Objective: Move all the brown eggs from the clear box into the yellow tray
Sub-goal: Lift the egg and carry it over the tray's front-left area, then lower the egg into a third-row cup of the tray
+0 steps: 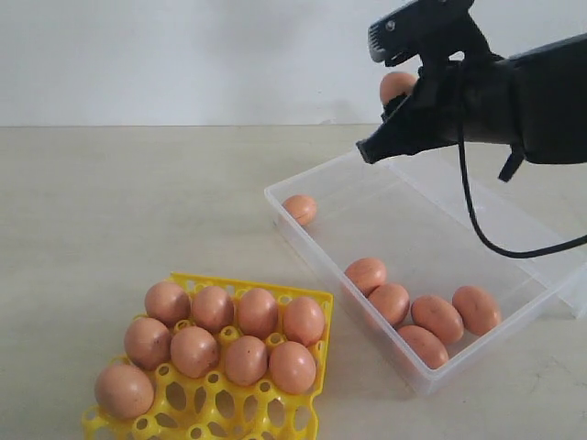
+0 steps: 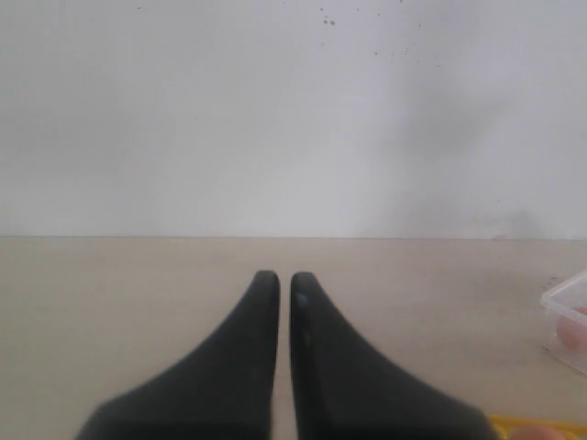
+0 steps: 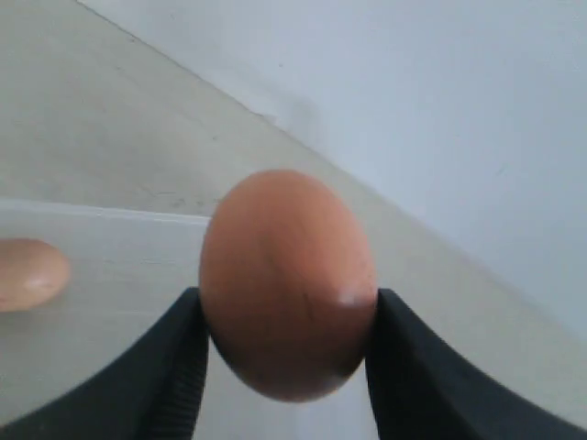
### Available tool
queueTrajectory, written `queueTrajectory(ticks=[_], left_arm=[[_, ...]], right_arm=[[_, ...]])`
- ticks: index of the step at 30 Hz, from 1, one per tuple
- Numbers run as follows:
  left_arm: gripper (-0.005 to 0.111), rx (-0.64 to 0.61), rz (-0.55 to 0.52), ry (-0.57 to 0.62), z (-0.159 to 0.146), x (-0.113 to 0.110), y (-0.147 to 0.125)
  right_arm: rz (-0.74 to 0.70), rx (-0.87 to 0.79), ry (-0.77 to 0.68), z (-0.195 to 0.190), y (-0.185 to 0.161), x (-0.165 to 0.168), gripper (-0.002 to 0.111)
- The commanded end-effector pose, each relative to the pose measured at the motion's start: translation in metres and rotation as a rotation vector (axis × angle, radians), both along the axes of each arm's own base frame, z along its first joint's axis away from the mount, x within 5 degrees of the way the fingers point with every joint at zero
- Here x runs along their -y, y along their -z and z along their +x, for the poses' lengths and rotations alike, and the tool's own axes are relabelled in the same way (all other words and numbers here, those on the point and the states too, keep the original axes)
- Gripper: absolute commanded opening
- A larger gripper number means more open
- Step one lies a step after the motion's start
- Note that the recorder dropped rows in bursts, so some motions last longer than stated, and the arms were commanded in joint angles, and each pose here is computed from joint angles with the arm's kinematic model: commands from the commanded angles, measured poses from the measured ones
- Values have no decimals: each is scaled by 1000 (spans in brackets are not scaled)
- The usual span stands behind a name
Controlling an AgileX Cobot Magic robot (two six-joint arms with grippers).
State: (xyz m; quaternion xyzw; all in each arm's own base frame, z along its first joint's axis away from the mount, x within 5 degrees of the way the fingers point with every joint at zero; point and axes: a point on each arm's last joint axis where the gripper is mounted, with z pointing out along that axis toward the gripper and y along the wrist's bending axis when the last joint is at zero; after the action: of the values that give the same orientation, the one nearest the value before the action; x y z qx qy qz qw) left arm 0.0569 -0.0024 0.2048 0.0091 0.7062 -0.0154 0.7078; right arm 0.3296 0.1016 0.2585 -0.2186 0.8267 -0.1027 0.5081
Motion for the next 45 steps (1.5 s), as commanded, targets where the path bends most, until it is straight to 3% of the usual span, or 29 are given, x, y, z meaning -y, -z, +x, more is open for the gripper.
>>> queueTrajectory(ticks=[1, 5, 9, 13, 16, 18, 20, 23, 29, 33, 40, 45], left_arm=[[4, 10, -10, -1, 0, 0, -2], [4, 10, -10, -1, 0, 0, -2], [4, 10, -10, -1, 0, 0, -2], [4, 10, -10, -1, 0, 0, -2], [4, 10, -10, -1, 0, 0, -2], [4, 7, -10, -1, 0, 0, -1], [4, 9, -10, -1, 0, 0, -2], [4, 9, -10, -1, 0, 0, -2], [4, 9, -10, -1, 0, 0, -2], [4, 9, -10, -1, 0, 0, -2], [4, 9, -10, -1, 0, 0, -2], [4, 13, -10, -2, 0, 0, -2]], right_arm=[[-377, 173, -39, 4, -18, 11, 0], [-523, 323, 254, 2, -38, 37, 0], [-487, 608, 515, -8, -69, 52, 0], [-242, 884, 366, -18, -104, 39, 0], [118, 942, 169, -29, -130, 26, 0], [416, 850, 35, -35, -140, 17, 0], [599, 668, -86, -41, -137, 5, 0], [655, 424, -278, -52, -118, -22, 0], [895, 218, -605, -102, -47, -80, 0], [878, 42, -607, -137, 11, -111, 0], [805, -210, -627, -164, 85, -156, 0], [802, -279, -611, -169, 115, -166, 0]])
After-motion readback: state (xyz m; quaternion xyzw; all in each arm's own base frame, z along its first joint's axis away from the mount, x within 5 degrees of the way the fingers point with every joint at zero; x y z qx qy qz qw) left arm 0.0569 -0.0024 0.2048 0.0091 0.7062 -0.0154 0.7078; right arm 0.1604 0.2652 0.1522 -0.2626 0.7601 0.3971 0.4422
